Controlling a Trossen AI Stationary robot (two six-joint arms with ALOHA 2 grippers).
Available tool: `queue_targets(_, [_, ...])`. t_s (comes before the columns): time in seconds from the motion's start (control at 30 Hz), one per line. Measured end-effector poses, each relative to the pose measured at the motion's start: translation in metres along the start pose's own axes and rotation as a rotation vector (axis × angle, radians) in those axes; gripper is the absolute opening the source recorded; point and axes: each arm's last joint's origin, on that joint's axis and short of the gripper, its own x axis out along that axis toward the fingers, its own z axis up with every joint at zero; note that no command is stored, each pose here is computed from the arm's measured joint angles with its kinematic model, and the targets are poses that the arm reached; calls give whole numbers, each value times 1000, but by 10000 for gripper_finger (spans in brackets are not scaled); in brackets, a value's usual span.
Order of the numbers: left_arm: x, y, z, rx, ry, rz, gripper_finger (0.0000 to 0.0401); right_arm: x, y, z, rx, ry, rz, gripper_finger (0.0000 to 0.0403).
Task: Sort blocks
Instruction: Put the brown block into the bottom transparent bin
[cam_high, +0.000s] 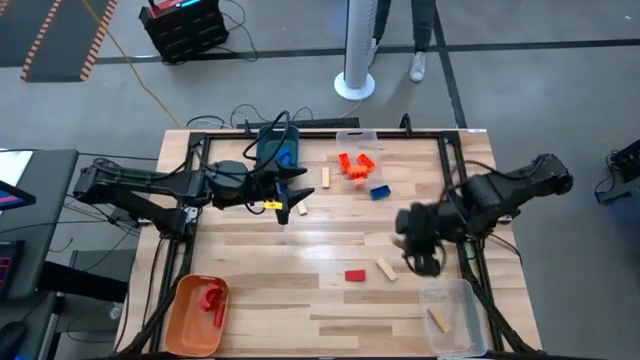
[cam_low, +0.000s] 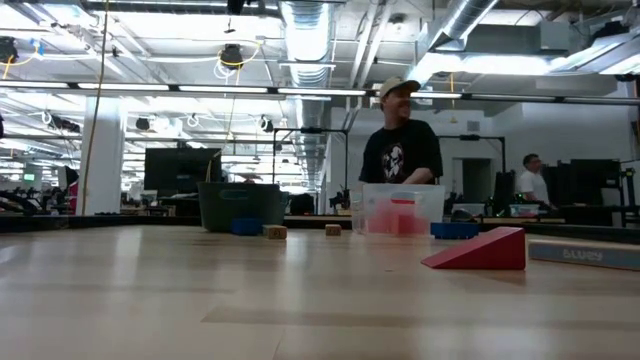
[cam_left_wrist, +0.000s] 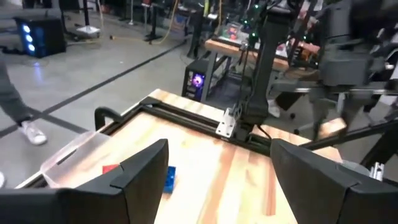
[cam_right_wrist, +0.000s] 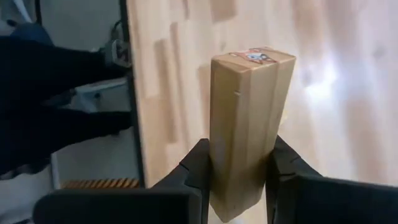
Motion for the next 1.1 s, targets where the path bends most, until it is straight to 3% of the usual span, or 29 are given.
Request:
queue_targets(0.13, [0, 0, -2, -6, 16, 3, 275, 2, 20, -20, 77, 71, 22, 77])
queue_targets(0.37, [0, 1, -2, 30, 18, 21, 275, -1, 33, -58, 285, 203, -114, 77])
queue_targets(0.7, [1, 4, -2, 87, 27, 37, 274, -4, 62, -100, 473, 161, -130, 77])
queue_targets(0.8, [1, 4, -3, 89, 30, 38, 274, 12, 65, -119, 520, 164, -141, 77])
queue_targets(0.93, [1, 4, -4, 94, 41, 40, 274, 52, 70, -148, 576, 186, -67, 77])
queue_targets(1.1, [1, 5, -5, 82, 46, 41, 275, 92, 56, -180, 716, 209, -74, 77])
